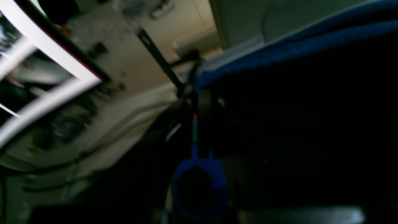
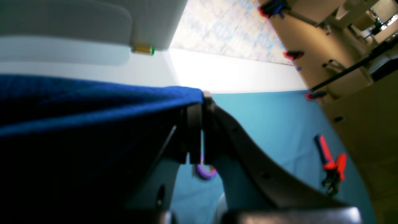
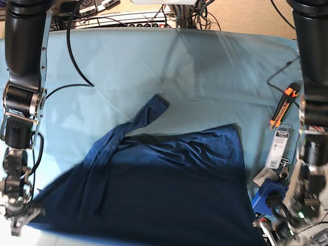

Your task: Layout the t-shirt on the table in an organized manner, then fold the t-shirt properly

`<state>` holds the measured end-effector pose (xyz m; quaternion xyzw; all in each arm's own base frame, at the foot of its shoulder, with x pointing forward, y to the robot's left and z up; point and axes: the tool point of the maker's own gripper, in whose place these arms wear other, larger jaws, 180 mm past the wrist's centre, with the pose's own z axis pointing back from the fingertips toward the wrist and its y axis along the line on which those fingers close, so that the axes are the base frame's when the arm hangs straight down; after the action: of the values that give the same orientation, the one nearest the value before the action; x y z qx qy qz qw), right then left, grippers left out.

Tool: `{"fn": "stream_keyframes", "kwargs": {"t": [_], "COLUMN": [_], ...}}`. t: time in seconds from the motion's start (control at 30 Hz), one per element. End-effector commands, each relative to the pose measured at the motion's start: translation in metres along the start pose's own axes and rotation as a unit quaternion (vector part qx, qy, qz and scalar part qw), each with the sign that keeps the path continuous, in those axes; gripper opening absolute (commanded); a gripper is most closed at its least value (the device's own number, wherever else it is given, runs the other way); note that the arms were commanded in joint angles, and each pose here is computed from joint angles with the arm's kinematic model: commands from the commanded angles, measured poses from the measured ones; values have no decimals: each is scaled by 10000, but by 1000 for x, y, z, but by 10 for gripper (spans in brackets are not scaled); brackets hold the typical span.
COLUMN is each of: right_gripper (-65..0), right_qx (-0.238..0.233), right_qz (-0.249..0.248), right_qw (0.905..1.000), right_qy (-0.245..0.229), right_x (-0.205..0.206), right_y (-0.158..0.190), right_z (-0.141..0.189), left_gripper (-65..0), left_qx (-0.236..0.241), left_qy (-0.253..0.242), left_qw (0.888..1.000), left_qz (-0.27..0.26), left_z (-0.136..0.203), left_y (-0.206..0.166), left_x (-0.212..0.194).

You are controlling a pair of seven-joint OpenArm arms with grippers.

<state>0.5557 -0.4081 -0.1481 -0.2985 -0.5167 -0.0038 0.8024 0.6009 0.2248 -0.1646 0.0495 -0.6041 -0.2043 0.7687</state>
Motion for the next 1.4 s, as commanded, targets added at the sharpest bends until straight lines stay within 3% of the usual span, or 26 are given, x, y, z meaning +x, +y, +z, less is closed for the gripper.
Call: {"fn": "stream_keyframes", "kwargs": {"t": [0.0, 0.33, 0.5, 0.53, 0.57, 0.6, 0.63, 0.67, 0.7, 0.83, 1.13, 1.23, 1.37], "right_gripper": [-650, -650, -650, -585, -493, -405, -357, -348, -348, -348, -349, -349, -349], "right_qx": [-252, -106, 152, 276, 328, 361, 351, 286, 139, -702, -1242, -777, 780], "right_qz": [-111, 96, 337, 390, 412, 426, 423, 436, 438, 353, 576, 598, 599], "right_qw": [9990, 9998, 9989, 9985, 9982, 9981, 9982, 9984, 9988, 9963, 9876, 9887, 9841], "right_qy": [-345, 139, 279, 278, 272, 264, 243, 210, 194, 350, 767, 1136, 1476], "right_x": [28, -23, -34, -34, -33, -33, -32, -31, -30, -36, -61, -78, -106], "right_y": [-23, -3, 7, 11, 13, 14, 14, 12, 7, -25, -89, -87, -43], "right_z": [3, -2, -2, -2, -2, -2, -2, -2, -3, -1, 5, 6, 10], "left_gripper": [-650, -650, -650, -650, -580, -463, -353, -273, -232, -223, -225, -232, -261], "left_qx": [173, -90, -212, -251, -273, -299, -328, -322, -248, -166, -438, -734, -1673], "left_qy": [-362, 188, 52, -13, -38, -70, -108, -148, -178, -124, 221, 223, 281], "left_qw": [9992, 9998, 9997, 9994, 9989, 9987, 9986, 9986, 9989, 9996, 9987, 9969, 9855], "left_qz": [7, -72, -110, -251, -369, -411, -409, -393, -359, -185, 119, 163, -70], "left_z": [3, -2, -4, -6, -7, -9, -11, -13, -15, -16, 4, 17, 40], "left_y": [14, -29, -46, -50, -54, -58, -63, -66, -69, -71, -40, -28, -38], "left_x": [26, -44, -47, -44, -41, -37, -33, -29, -25, -29, -58, -63, -70]}}
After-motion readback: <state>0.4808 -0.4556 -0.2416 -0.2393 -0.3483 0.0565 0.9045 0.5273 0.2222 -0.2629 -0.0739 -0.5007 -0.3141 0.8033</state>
